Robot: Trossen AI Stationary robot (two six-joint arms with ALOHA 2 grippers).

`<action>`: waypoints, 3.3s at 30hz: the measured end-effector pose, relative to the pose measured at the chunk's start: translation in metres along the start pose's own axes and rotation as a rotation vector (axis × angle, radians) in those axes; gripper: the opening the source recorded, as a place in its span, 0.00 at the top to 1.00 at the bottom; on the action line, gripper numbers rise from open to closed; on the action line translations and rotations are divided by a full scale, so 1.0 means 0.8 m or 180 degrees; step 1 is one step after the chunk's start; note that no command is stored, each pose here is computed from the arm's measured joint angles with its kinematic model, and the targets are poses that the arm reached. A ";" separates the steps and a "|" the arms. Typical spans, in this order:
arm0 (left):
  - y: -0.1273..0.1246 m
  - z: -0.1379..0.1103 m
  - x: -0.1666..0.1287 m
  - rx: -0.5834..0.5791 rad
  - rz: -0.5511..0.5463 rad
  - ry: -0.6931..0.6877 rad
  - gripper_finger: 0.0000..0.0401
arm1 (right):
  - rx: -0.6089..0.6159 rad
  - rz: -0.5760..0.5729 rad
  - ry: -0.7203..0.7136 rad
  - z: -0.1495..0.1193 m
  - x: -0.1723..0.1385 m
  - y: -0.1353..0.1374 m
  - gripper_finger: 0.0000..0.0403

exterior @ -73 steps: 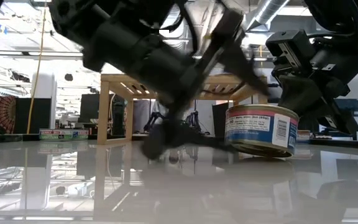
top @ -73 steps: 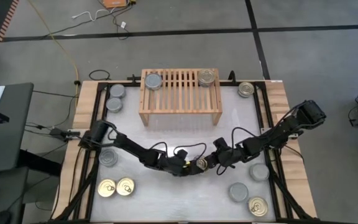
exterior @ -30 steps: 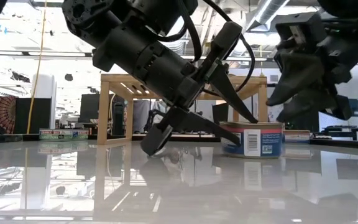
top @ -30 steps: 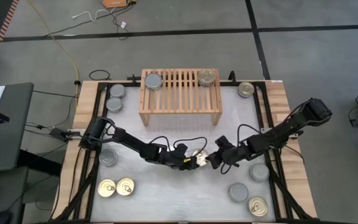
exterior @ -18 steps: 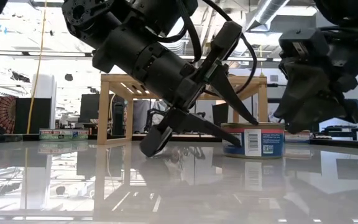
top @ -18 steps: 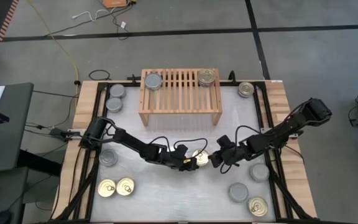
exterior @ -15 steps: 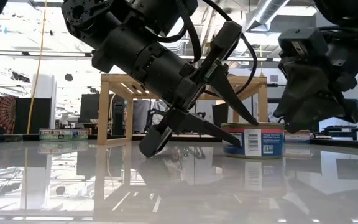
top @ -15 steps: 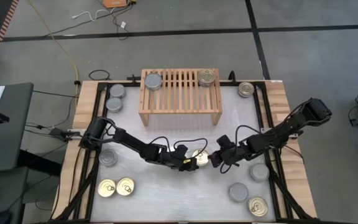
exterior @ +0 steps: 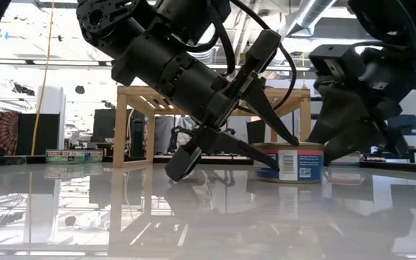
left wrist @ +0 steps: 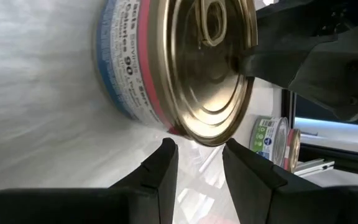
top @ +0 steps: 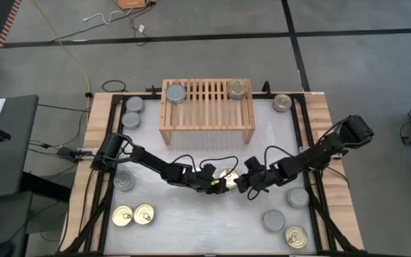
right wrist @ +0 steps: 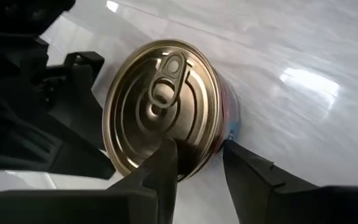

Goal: Stack canned seafood by type on shelf
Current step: Stack the blue-pink tuna can on top of the other blue-pink can on the shelf

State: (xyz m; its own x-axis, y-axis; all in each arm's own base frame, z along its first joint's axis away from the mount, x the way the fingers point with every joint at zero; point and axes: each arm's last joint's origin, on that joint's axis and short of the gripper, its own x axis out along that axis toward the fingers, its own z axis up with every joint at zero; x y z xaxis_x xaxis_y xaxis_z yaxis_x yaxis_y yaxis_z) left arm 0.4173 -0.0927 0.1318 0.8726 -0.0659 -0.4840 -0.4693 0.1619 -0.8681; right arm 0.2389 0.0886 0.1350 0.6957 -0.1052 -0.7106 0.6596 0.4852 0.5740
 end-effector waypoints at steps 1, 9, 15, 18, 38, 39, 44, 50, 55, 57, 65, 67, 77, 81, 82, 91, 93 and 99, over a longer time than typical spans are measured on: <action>0.000 0.000 0.000 0.0004 0.0002 0.0009 0.70 | -0.0014 0.0005 0.0000 0.000 -0.001 0.000 0.63; 0.001 0.001 0.000 0.0044 0.0014 0.0104 0.70 | 0.0009 0.0004 -0.0007 0.005 -0.002 0.000 0.70; -0.001 0.006 0.001 0.0066 -0.0049 0.0259 0.70 | 0.0013 0.0014 -0.0011 0.005 -0.002 0.000 0.81; -0.004 0.009 0.001 0.0101 -0.0116 0.0364 0.70 | 0.0008 0.0005 -0.0010 0.005 -0.002 0.000 0.84; -0.024 0.011 -0.027 0.0333 0.0117 0.0111 0.70 | -0.0097 -0.0035 0.0041 0.004 -0.002 -0.002 0.86; -0.028 0.011 -0.035 0.0390 0.0184 0.0052 0.70 | -0.0100 -0.0036 0.0062 0.004 -0.002 -0.002 0.86; -0.042 0.009 -0.073 0.0753 0.0554 -0.0276 0.70 | -0.0145 -0.0086 0.0161 0.001 -0.001 -0.006 0.86; -0.046 0.011 -0.079 0.1046 0.0602 -0.0270 0.70 | -0.0188 -0.0096 0.0158 0.002 -0.001 -0.006 0.86; -0.044 0.019 -0.078 0.1082 0.0649 -0.0293 0.70 | -0.0169 -0.0048 0.0136 0.002 -0.001 -0.004 0.86; -0.044 0.020 -0.078 0.1070 0.0648 -0.0257 0.70 | -0.0165 -0.0039 0.0126 0.003 -0.001 -0.004 0.86; -0.044 0.020 -0.078 0.1149 0.0632 -0.0213 0.64 | -0.0159 -0.0025 0.0118 0.003 -0.002 -0.003 0.86; -0.044 0.020 -0.078 0.1159 0.0631 -0.0202 0.58 | -0.0159 -0.0017 0.0145 0.003 -0.002 -0.003 0.86; -0.044 0.019 -0.078 0.1113 0.0622 -0.0148 0.11 | -0.0167 -0.0008 0.0165 0.002 -0.002 -0.003 0.86; -0.044 0.019 -0.078 0.0984 0.0617 -0.0162 0.02 | -0.0165 0.0000 0.0187 0.002 -0.002 -0.002 0.86; -0.044 0.019 -0.078 0.0938 0.0616 -0.0165 0.02 | -0.0162 0.0006 0.0209 0.002 -0.002 -0.002 0.86; -0.044 0.017 -0.078 0.0691 0.0607 -0.0177 0.06 | -0.0148 -0.0169 0.0366 0.011 -0.033 -0.009 0.93; -0.044 0.015 -0.078 0.0690 0.0605 -0.0170 0.06 | -0.0147 -0.0210 0.0334 0.016 -0.044 -0.012 0.96; -0.041 0.013 -0.079 0.0689 0.0659 -0.0093 0.06 | -0.0028 -0.0048 0.0325 0.017 -0.064 -0.006 0.96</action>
State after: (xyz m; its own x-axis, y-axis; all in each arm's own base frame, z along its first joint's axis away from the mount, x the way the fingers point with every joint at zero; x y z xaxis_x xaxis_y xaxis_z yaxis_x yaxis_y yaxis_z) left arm 0.3794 -0.0835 0.1922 0.7663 0.0182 -0.6422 -0.6006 0.3752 -0.7060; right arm 0.2039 0.0802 0.1744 0.6529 -0.0237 -0.7570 0.6669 0.4917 0.5598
